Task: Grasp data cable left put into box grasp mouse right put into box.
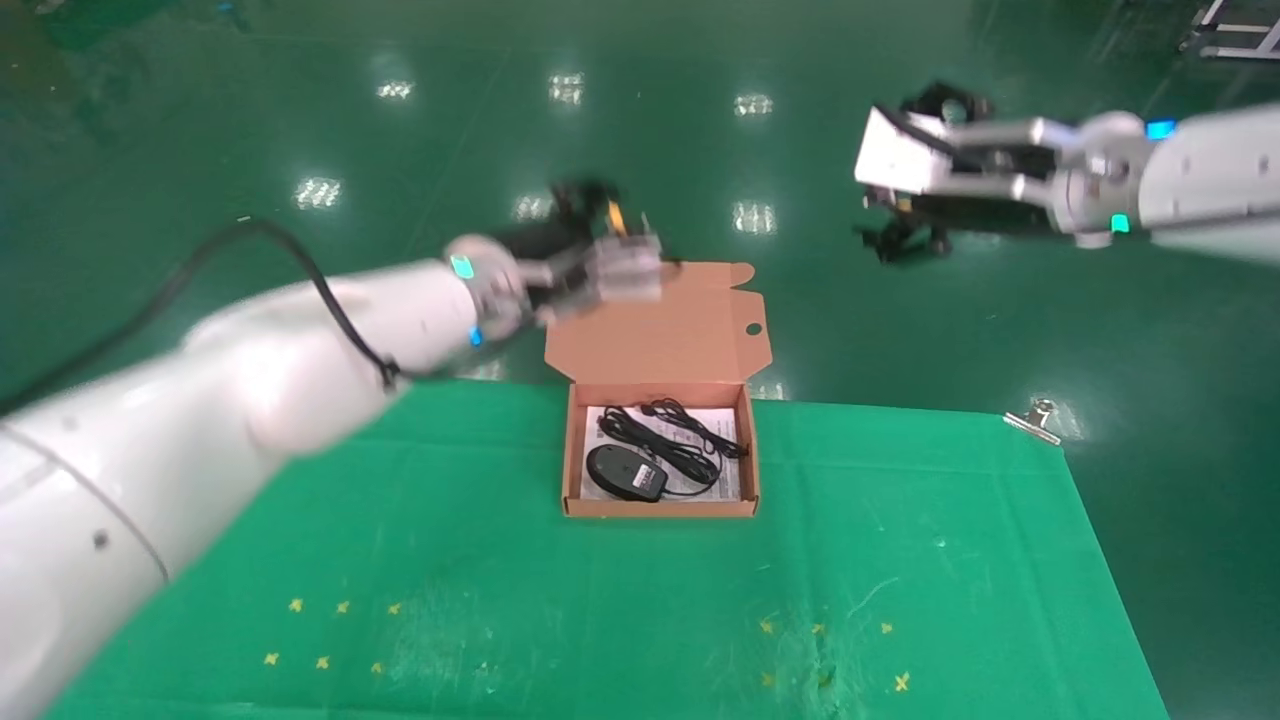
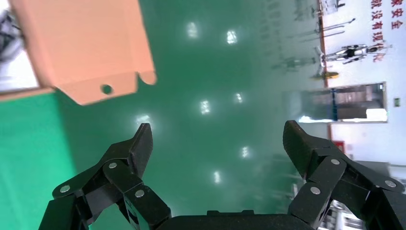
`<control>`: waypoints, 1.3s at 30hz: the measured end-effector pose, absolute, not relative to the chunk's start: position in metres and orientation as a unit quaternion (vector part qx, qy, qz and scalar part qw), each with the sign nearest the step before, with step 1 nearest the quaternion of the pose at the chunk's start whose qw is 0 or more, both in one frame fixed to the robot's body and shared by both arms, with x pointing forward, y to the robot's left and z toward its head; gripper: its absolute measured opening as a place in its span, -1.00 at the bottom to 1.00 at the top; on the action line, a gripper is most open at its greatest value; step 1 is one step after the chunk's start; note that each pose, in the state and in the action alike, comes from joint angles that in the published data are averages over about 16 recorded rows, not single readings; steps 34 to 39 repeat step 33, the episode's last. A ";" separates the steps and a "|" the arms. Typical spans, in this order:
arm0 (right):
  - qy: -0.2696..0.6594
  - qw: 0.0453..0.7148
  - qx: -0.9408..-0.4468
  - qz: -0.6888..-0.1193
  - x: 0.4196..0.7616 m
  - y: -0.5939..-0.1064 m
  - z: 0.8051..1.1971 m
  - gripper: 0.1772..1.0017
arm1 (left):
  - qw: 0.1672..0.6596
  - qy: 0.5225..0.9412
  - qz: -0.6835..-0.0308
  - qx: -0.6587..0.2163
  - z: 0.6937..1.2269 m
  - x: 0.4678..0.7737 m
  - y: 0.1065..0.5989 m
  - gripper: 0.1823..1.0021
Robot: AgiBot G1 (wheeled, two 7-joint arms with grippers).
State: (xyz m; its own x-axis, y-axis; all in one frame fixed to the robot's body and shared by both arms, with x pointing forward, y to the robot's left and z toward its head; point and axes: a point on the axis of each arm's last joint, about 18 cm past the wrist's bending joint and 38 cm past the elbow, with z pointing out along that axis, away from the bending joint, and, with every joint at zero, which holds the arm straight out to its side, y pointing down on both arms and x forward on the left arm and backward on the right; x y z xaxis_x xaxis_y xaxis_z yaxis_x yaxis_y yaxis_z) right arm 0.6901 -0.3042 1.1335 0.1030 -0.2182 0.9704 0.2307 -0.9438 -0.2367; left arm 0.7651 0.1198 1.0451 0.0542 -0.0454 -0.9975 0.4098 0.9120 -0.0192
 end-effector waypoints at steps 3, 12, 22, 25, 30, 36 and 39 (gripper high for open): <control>-0.008 0.164 -0.717 -0.677 0.690 -0.302 1.146 1.00 | 0.730 0.654 -0.152 0.127 1.065 0.766 0.129 0.11; -0.003 0.201 -0.734 -0.649 0.688 -0.299 1.133 1.00 | 0.705 0.678 -0.196 0.076 1.057 0.766 0.158 0.56; 0.009 0.303 -0.763 -0.571 0.673 -0.295 1.083 1.00 | 0.604 0.733 -0.314 0.000 1.007 0.749 0.191 0.90; 0.010 0.334 -0.768 -0.546 0.665 -0.294 1.070 1.00 | 0.571 0.742 -0.350 -0.016 0.996 0.740 0.199 0.94; 0.010 0.364 -0.772 -0.521 0.657 -0.293 1.057 1.00 | 0.540 0.748 -0.385 -0.030 0.987 0.729 0.207 0.98; 0.010 0.379 -0.773 -0.509 0.652 -0.292 1.052 1.00 | 0.524 0.750 -0.402 -0.035 0.983 0.723 0.211 0.99; 0.010 0.379 -0.773 -0.509 0.652 -0.292 1.052 1.00 | 0.524 0.750 -0.402 -0.035 0.983 0.723 0.211 0.99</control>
